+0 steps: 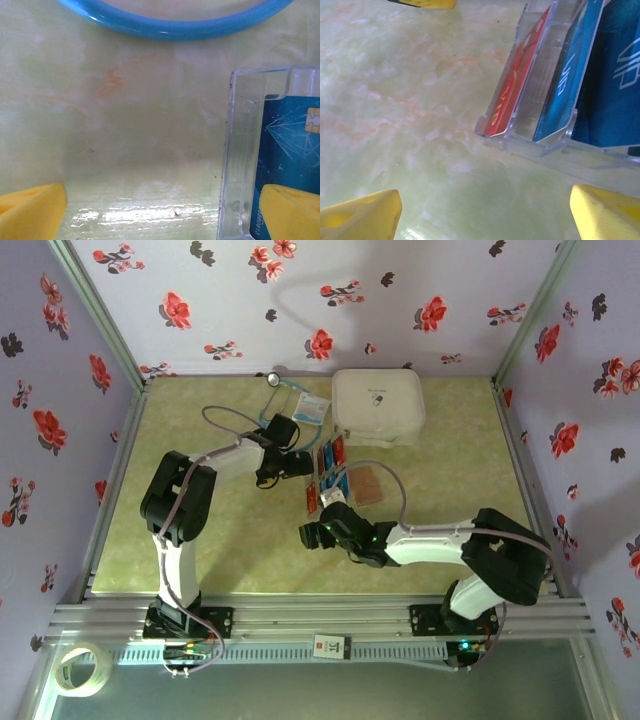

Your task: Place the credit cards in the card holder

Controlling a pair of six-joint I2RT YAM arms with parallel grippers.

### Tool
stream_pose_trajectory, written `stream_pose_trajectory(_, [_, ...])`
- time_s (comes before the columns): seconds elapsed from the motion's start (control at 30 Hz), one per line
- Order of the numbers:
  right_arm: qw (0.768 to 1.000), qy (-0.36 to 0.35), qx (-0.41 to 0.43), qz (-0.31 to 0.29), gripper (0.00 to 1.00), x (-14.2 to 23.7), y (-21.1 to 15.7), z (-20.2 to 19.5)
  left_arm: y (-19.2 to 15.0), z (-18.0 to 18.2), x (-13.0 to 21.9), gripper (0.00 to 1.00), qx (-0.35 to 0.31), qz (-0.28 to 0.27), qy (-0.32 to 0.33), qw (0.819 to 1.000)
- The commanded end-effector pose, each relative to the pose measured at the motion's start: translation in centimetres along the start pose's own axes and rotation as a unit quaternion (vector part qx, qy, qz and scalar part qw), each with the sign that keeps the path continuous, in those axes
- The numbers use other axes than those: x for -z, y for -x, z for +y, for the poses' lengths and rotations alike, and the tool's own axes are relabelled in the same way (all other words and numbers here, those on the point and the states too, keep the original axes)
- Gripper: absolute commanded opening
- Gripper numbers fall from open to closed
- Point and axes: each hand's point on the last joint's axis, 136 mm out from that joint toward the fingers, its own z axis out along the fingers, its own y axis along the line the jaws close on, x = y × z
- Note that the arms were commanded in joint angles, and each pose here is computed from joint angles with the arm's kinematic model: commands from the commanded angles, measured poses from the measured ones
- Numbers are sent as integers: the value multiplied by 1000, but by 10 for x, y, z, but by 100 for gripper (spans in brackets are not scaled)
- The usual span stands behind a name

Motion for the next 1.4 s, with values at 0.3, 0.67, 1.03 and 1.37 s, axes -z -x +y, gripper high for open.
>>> stream_pose_trajectory(0.3, [998,48,-11,-25,89,74,30,3,22,43,39,100,20,-34,-15,999])
stream_pose_trajectory(0.67, [966,22,-249,-71,87,124,91,-105,19,63,99,100,49,-89,-48,994])
stream_pose_trajectory(1.03, [906,9,-422,-19,90,77,71,-184,-21,70,122,100,109,-113,-108,982])
stream_pose_trajectory(1.37, [892,-5,-452,-12,71,58,31,-195,-43,66,105,100,125,-86,-128,980])
